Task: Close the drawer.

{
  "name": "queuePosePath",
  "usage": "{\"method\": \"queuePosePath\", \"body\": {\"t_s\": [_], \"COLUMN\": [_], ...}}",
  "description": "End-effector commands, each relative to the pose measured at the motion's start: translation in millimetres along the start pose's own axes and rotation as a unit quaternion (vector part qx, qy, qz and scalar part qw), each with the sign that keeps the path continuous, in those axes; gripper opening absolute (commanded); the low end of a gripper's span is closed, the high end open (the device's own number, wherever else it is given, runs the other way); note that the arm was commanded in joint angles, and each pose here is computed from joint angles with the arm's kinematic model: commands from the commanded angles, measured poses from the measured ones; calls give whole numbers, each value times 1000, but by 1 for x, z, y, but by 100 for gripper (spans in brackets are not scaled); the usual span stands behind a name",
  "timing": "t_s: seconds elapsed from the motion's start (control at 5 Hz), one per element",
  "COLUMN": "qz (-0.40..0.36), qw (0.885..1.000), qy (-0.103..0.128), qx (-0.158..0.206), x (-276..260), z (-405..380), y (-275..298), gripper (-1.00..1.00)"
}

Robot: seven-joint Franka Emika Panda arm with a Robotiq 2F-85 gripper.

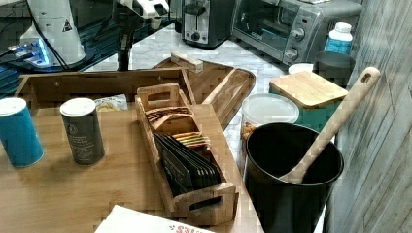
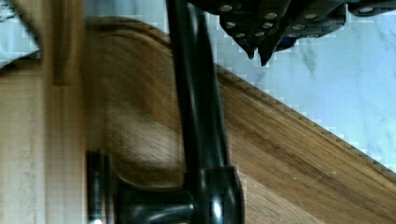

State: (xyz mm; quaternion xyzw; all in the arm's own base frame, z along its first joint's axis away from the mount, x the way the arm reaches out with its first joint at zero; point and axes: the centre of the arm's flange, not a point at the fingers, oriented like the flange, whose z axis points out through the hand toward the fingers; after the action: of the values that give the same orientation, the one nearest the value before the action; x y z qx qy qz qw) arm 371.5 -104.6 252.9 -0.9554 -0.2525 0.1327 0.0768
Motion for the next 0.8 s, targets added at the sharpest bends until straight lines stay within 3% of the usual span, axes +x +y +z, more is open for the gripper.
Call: {"method": "queuePosePath", "body": {"t_s": [0.2,0.4,0.8], "qz": [-60,-50,-96], "qw": [994,995,990], "qy": [67,47,35], "qx": [-63,-79,-93], "x": [-24,-19,-31], "z": [-27,-39,-56], "y": [10,33,111], "gripper": [-100,-100,-100]}}
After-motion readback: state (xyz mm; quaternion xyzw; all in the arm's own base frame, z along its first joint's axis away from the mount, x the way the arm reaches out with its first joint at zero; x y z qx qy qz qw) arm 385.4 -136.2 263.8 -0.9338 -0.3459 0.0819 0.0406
